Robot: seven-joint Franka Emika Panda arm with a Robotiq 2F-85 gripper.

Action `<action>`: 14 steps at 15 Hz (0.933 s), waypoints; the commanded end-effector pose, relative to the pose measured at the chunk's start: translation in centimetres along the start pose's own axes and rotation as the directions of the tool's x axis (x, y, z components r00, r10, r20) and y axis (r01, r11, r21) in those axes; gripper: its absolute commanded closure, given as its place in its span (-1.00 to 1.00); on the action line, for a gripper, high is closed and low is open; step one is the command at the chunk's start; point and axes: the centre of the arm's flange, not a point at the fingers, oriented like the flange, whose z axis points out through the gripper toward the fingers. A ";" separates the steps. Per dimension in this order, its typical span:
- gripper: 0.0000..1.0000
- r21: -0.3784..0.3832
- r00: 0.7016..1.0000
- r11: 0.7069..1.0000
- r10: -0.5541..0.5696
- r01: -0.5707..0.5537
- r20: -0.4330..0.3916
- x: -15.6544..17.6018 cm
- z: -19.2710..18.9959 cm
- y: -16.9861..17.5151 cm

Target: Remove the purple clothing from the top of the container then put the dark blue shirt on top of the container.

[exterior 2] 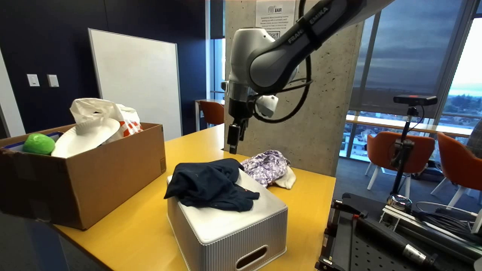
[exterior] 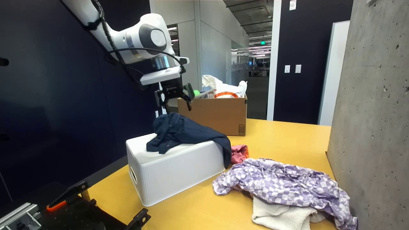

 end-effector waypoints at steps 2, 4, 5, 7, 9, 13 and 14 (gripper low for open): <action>-1.00 0.062 1.000 0.998 -0.013 0.012 0.024 -4.4 -0.1 -9.0; -1.00 0.065 0.999 0.998 -0.022 0.020 0.033 -5.0 1.0 -11.4; -1.00 0.062 0.999 0.998 -0.021 0.019 0.033 -5.1 1.6 -11.8; -1.00 0.071 0.999 0.997 -0.009 0.007 0.034 -5.2 2.6 -12.0; -1.00 0.069 0.999 0.998 -0.001 -0.003 0.048 -5.2 4.0 -11.6; -1.00 0.076 0.998 0.997 0.005 -0.010 0.063 -4.8 6.9 -10.5; -1.00 0.077 0.998 0.997 -0.003 -0.001 0.060 -4.5 7.7 -10.5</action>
